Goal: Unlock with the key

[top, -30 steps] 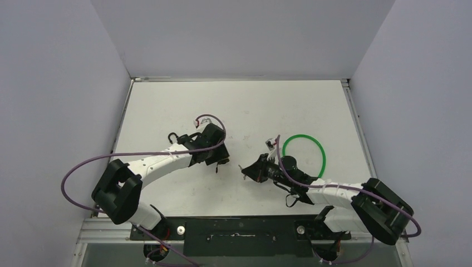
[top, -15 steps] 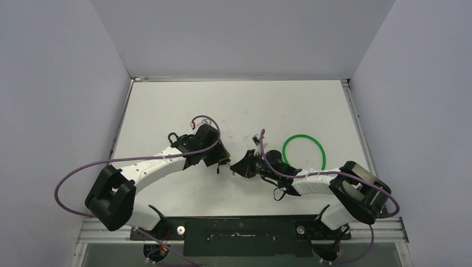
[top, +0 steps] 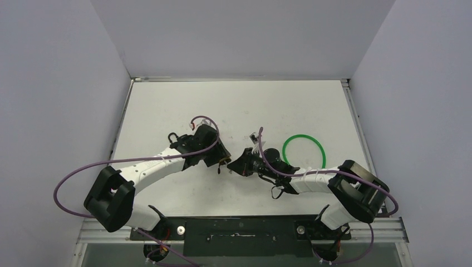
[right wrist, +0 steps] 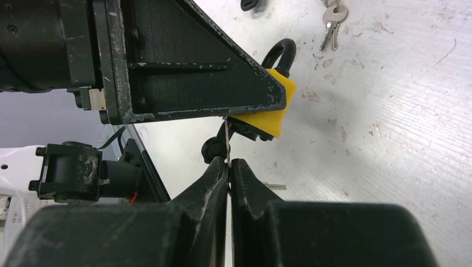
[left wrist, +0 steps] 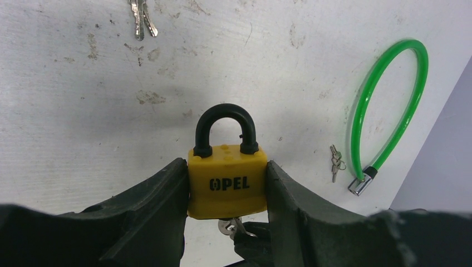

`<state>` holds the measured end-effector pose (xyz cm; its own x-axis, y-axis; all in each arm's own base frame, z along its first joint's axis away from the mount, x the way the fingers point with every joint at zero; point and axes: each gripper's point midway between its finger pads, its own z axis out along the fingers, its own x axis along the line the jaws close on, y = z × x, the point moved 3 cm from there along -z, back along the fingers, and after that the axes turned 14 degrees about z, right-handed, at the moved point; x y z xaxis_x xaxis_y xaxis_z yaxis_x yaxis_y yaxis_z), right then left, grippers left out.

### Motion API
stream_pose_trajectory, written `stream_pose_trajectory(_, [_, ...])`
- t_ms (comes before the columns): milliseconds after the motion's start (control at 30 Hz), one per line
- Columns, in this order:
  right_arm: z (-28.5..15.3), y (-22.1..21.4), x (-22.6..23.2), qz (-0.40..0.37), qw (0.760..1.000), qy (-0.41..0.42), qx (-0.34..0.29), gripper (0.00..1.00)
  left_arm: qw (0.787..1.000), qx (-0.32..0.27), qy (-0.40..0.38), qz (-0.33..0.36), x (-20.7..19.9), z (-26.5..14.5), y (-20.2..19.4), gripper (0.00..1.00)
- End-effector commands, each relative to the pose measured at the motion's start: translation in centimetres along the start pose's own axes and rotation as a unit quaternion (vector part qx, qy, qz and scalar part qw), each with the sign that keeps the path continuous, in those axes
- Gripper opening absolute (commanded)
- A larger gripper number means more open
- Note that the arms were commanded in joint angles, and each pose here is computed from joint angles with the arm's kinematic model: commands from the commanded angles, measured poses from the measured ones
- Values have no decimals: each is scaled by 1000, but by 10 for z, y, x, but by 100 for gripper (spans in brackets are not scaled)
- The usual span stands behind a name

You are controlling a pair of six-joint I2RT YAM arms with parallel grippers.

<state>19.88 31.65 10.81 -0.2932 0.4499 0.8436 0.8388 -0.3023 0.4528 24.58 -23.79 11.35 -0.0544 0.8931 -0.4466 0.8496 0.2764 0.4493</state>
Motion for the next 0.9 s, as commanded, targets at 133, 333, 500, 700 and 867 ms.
stream_pose_trajectory(133, [13, 10, 9, 4, 1000, 3, -14, 0, 997, -37, -65, -21, -25, -15, 20, 0])
stream_pose_trajectory(333, [8, 11, 3, 8, 1000, -11, -22, 0, 997, -43, -54, -25, -19, -15, 22, 0])
stream_pose_trajectory(500, [5, 9, 3, -6, 1000, -10, -15, 0, 997, -49, -49, -34, -15, -17, 24, 0])
stream_pose_trajectory(700, [4, 6, 2, -11, 1000, -10, -7, 0, 996, -51, -53, -48, -11, -19, 25, 0])
stream_pose_trajectory(867, [4, 4, 0, -11, 1000, -13, -2, 0, 996, -53, -55, -54, -10, -20, 25, 0])
